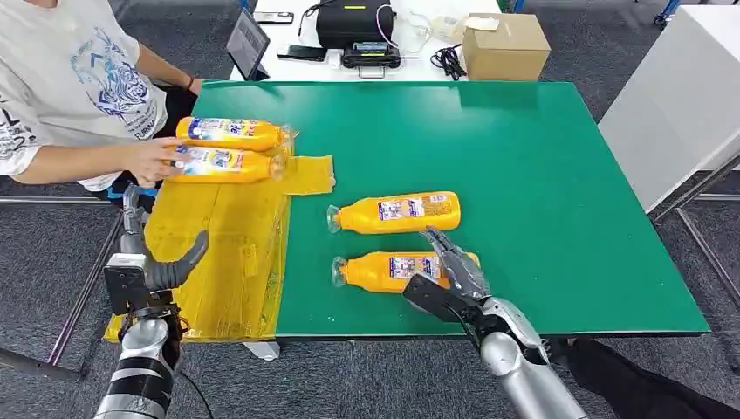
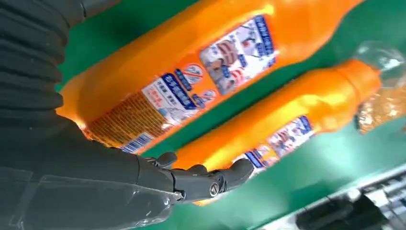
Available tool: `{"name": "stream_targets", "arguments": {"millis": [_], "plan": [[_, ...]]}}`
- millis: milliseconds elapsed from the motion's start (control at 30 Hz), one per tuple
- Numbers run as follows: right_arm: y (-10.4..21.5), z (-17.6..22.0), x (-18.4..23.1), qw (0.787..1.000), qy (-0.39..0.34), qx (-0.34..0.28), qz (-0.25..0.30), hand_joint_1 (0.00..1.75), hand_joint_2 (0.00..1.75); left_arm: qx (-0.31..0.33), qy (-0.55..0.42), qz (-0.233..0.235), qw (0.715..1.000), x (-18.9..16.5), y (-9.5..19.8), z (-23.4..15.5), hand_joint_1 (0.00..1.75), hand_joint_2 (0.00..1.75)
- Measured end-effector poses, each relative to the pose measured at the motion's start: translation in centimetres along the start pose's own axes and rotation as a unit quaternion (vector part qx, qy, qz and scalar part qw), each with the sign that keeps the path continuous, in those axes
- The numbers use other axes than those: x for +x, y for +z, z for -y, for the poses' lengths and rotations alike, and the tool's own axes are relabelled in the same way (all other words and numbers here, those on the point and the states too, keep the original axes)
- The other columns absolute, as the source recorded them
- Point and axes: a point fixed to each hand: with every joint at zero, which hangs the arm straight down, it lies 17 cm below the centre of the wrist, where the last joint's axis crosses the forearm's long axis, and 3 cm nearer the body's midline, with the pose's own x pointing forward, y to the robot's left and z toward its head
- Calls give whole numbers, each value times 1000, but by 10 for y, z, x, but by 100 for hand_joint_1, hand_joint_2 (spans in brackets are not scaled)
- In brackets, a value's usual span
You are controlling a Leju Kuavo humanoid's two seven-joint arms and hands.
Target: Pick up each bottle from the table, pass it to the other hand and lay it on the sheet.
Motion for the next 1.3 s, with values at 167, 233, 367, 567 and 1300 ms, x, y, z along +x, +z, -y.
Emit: {"name": "stream_targets", "arguments": {"millis": [167,233,367,567,1300], "plan": [[3,-9,-11,1000,-12,21,-12,0,175,-22,16,-3,1000,1,5,15,0,175],[4,-11,-13,1000,-14,25,-12,0,175,-30,17,-4,999,1,7,21,0,175],[1,-19,-17,999,-10,43,-18,0,175,-42,34,-18,998,-4,10,29,0,175],[-14,-24,-28,996,20,88,-27,0,175,-57,42,-26,997,-7,10,43,0,175],[-33,-13,-43,985,66,149,-54,0,175,-68,57,-40,995,-11,14,60,0,175]]}}
